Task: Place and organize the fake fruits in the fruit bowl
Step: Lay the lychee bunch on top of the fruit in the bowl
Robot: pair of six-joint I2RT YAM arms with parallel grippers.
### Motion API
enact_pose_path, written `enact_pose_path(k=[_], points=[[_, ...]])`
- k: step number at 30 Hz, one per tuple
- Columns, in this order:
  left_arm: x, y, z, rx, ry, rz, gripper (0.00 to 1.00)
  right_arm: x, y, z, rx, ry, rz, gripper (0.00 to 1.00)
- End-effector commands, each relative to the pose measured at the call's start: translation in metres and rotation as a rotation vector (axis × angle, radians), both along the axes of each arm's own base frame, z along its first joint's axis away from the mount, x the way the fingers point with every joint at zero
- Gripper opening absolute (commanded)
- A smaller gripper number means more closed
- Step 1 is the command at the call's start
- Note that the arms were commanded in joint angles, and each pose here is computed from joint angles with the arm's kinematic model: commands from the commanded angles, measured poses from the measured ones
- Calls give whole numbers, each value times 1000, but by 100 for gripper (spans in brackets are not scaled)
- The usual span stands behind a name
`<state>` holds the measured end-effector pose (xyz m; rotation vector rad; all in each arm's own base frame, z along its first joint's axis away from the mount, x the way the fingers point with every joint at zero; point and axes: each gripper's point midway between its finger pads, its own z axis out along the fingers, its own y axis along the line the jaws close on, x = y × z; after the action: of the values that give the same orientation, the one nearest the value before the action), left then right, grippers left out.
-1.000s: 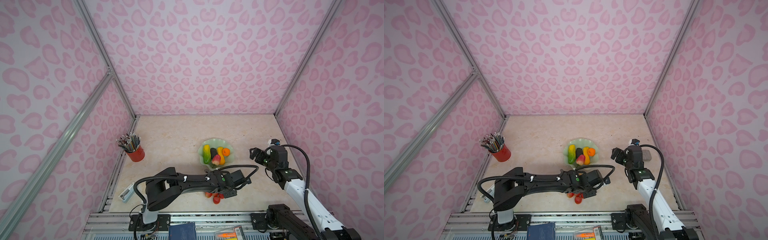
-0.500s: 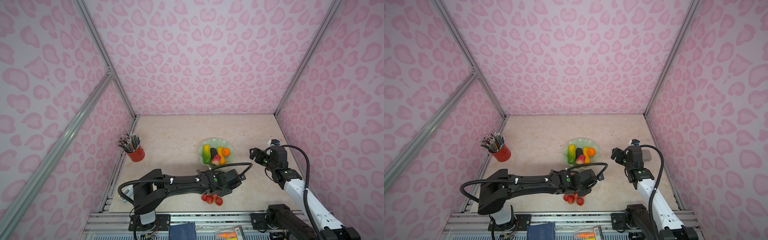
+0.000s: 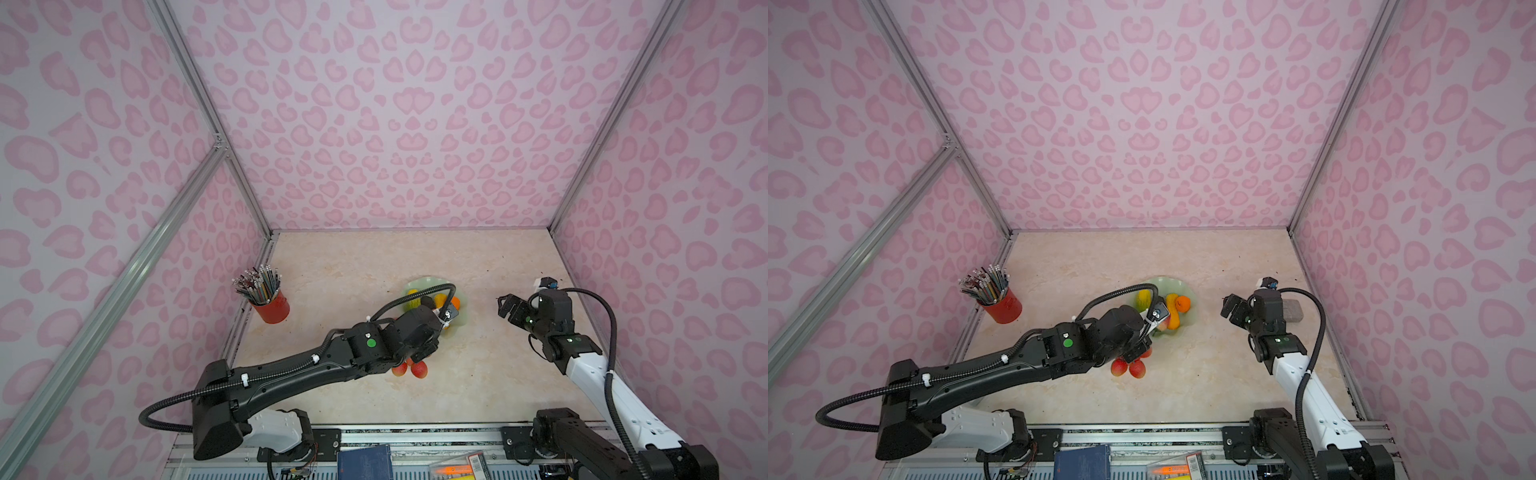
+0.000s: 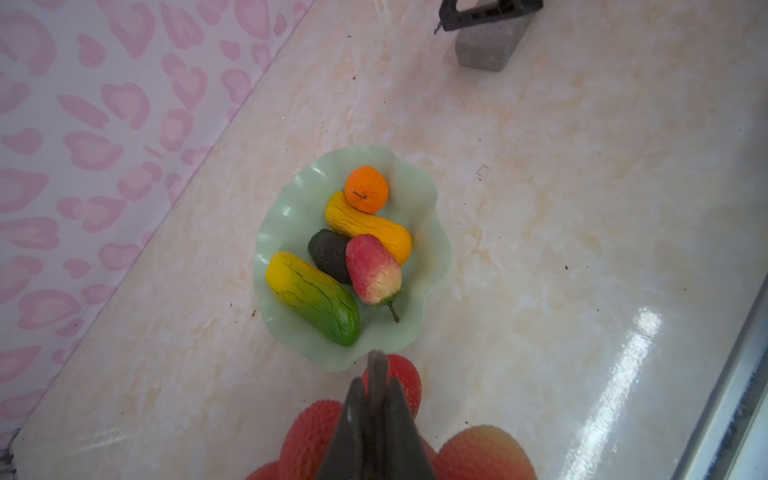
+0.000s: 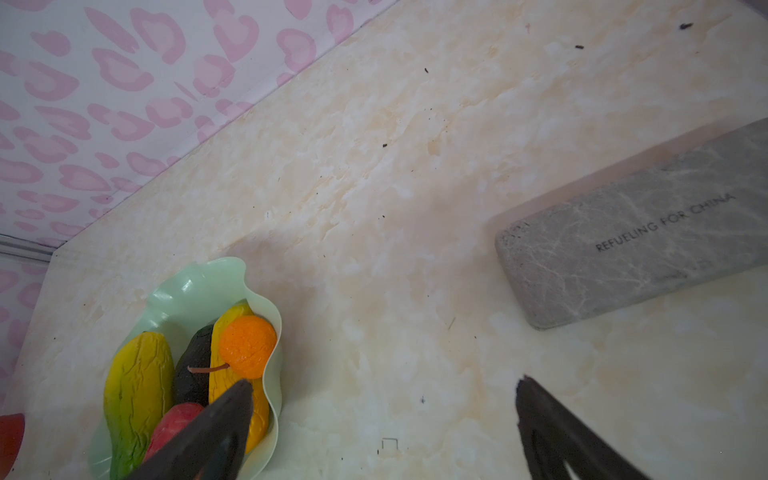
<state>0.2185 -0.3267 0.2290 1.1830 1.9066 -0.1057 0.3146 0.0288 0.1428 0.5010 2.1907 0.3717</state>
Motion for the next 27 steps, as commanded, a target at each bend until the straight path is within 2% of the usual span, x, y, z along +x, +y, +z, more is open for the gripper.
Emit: enact_pose_path(k=[1,7,12,21,23,25,26,27], points=[[18,-6,21,-9,-73,-20,4,5,1,8,9,-29,1,98],[67,-28,35,-6,-109,-6,4,4,0,12,-2,-35,0,98],[105,-58,29,1,-110,-19,4,3,-1,13,-5,-40,-1,98],[154,-72,-50,129,-9,32,4,-1,-4,17,-38,-48,1,98],[155,-76,-58,119,13,35,9,0,-5,16,-40,-45,-1,98],[153,-79,-57,90,36,25,22,1,-5,15,-40,-44,1,98],[151,-81,-53,70,39,21,29,1,-5,16,-41,-44,0,98],[150,-83,-45,42,37,16,44,1,-5,16,-42,-44,2,98]])
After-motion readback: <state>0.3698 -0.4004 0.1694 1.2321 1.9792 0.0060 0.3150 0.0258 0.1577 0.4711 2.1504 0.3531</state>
